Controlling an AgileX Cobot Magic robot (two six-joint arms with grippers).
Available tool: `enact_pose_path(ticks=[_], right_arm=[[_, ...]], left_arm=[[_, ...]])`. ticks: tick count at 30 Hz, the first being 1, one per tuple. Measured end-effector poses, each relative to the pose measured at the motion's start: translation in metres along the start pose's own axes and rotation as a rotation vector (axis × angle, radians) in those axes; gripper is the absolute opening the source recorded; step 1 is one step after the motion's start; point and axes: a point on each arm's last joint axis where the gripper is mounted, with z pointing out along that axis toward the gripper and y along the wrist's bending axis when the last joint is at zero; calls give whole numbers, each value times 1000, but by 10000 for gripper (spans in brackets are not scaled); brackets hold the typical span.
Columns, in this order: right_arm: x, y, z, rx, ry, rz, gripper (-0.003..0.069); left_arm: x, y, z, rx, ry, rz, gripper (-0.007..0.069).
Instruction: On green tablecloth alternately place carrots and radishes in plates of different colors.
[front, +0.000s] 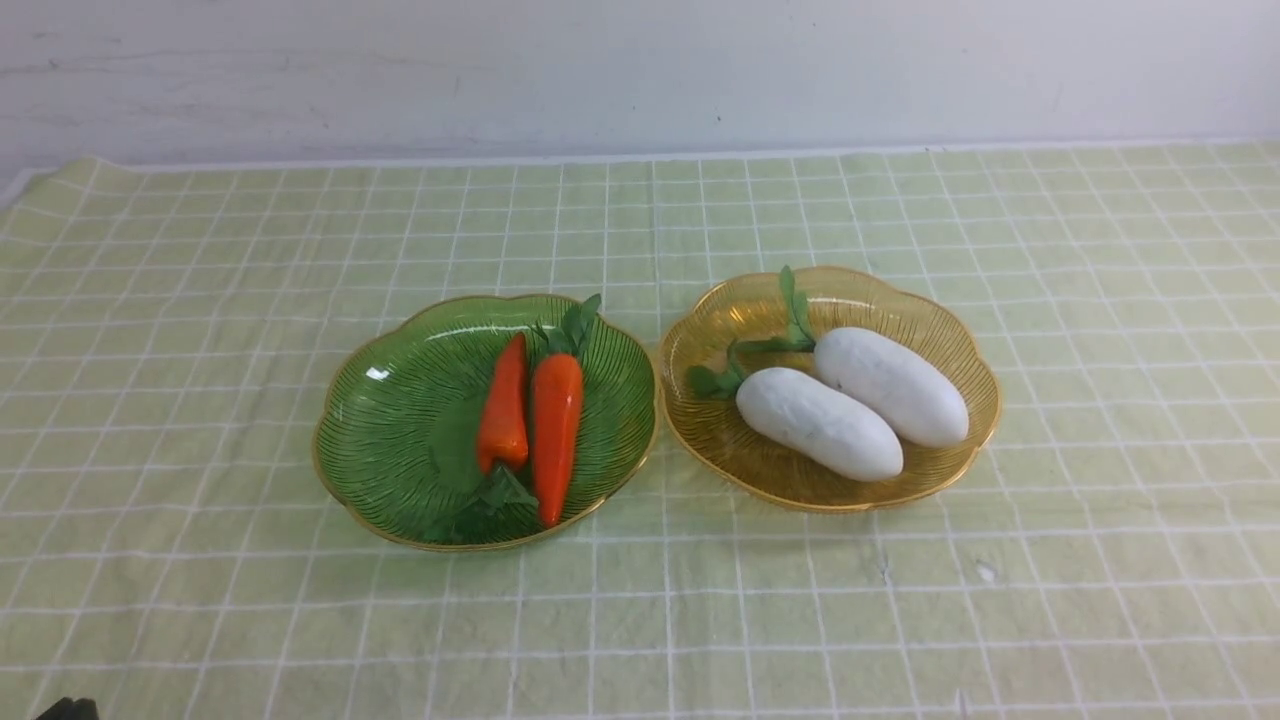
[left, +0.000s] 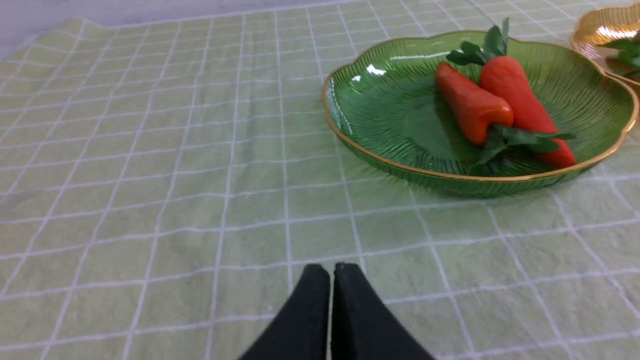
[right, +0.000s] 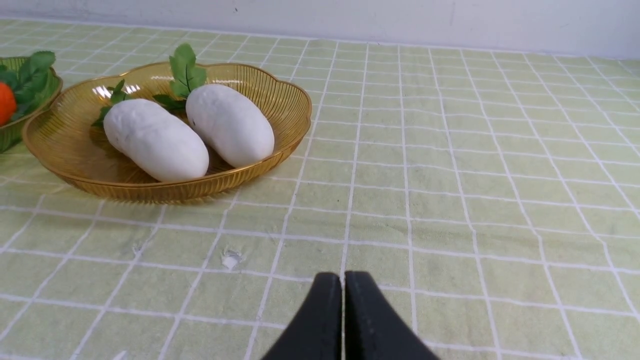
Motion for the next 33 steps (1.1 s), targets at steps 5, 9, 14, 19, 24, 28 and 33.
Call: enact_pose_path(ticks=[5,9,14,19,24,28,33], right_arm=[[0,0,0,0,-1,0,3],[0,0,0,0,-1,0,3],[0,0,0,0,-1,0,3],[0,0,0,0,-1,0,3],[0,0,0,0,-1,0,3],[0,0,0,0,-1,0,3],[0,0,0,0,-1,0,3]], left_arm=[[3,0,0,-4,21,-15,-8],[5,-1,0,7,45,-1,-8],[6,-3,0,42,45,14,-8],[6,-3,0,45,45,16,-8],[6,-3,0,46,46,16,-8],[6,-3,0,45,46,16,-8],[6,-3,0,45,46,17,-8]])
